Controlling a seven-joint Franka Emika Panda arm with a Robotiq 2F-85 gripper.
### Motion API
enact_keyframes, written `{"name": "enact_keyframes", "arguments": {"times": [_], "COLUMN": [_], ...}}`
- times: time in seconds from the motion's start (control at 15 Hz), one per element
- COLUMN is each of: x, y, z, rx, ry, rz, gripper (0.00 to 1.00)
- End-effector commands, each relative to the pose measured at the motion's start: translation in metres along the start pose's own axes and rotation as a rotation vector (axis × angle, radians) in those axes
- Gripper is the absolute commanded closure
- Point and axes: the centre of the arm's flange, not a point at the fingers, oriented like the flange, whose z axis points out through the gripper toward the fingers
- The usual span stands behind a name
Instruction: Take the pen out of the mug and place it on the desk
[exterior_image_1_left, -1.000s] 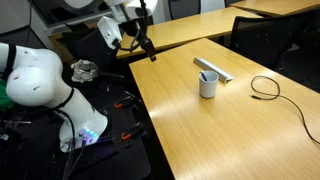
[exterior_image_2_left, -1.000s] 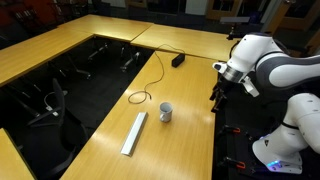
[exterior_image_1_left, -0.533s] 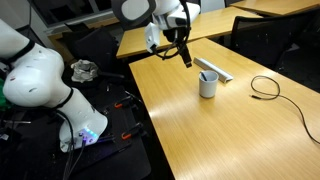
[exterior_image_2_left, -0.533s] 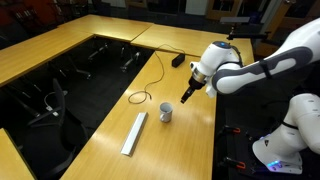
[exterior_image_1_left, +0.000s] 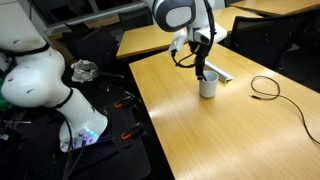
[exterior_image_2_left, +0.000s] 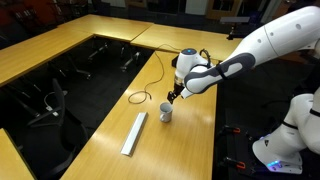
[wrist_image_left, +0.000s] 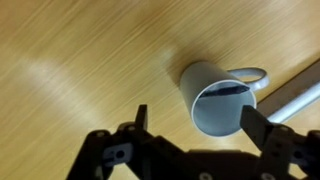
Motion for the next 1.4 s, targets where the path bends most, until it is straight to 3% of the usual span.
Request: {"name": "enact_keyframes", "arguments": {"times": [0.0,0.2,0.27,0.93,1.0,1.07,1.27,1.33], "x": [0.014,0.014,0.006,0.022,0.028,0.033,0.047,0.052], "y": [-0.013,-0.02,-0.014,-0.019,-0.019,-0.018,-0.017,-0.017], "z": [0.002,0.003,0.005,0.006,0.006,0.008,0.014,0.017], "rx": [0.038,0.104,0.073,0.1,0.097,0.099,0.098,0.105], "ry": [-0.156,-0.243,-0.194,-0.241,-0.272,-0.291,-0.34,-0.335], "rz": [0.129,0.244,0.162,0.253,0.264,0.286,0.35,0.377], "gripper": [0.0,0.0,0.0,0.0,0.25,0.26,0.49,0.53]}}
